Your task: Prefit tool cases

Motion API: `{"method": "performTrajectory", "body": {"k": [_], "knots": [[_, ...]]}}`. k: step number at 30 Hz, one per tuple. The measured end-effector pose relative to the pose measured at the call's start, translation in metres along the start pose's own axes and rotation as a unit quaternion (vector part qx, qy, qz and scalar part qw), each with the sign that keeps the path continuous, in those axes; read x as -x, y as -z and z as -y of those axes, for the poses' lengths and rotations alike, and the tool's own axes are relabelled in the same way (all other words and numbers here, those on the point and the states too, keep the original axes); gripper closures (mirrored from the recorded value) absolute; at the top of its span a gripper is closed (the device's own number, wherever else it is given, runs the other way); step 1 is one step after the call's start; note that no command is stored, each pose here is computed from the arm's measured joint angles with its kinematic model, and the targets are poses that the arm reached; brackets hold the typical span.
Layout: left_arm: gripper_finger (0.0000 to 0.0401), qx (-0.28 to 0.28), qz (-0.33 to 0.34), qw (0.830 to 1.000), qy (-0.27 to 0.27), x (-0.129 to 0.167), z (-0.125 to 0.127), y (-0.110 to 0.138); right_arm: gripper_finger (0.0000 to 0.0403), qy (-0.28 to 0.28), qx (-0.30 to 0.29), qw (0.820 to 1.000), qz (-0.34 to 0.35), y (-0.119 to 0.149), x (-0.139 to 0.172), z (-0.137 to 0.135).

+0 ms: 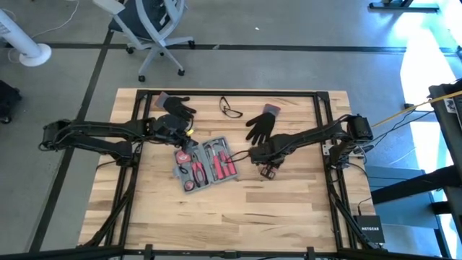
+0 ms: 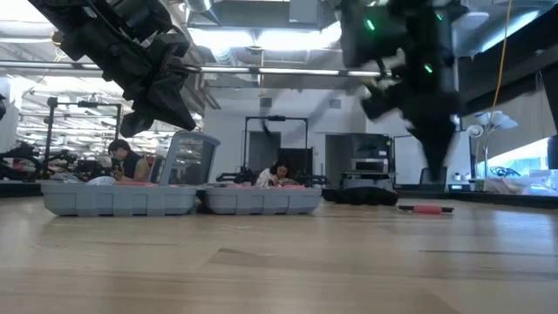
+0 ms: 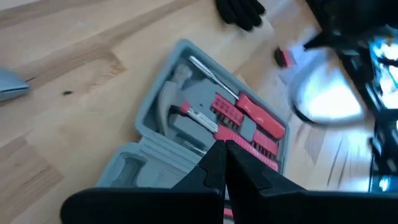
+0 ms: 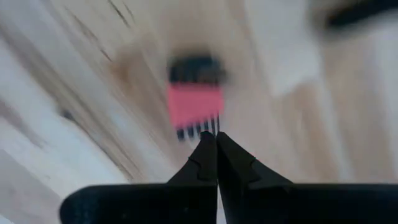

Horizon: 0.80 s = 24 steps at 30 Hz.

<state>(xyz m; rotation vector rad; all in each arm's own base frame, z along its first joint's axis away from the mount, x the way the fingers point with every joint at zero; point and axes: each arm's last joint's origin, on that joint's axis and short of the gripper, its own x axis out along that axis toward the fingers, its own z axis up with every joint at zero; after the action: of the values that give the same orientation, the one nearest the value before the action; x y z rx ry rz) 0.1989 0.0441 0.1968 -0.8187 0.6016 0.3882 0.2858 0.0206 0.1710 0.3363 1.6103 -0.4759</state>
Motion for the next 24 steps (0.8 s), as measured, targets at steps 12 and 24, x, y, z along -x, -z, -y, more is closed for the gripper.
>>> {"method": "performTrajectory", "body": {"k": [12, 24], "knots": [[0.0401, -0.189, -0.03, 0.981, -0.007, -0.04, 0.031, -0.015, 0.0403, -0.17, -0.242, 0.952, 0.082, 0.075, 0.022, 0.049], [0.0401, -0.302, -0.089, 0.949, 0.005, -0.167, 0.07, -0.058, 0.0403, -0.257, -0.376, 0.888, 0.062, 0.091, -0.001, 0.055]]}}
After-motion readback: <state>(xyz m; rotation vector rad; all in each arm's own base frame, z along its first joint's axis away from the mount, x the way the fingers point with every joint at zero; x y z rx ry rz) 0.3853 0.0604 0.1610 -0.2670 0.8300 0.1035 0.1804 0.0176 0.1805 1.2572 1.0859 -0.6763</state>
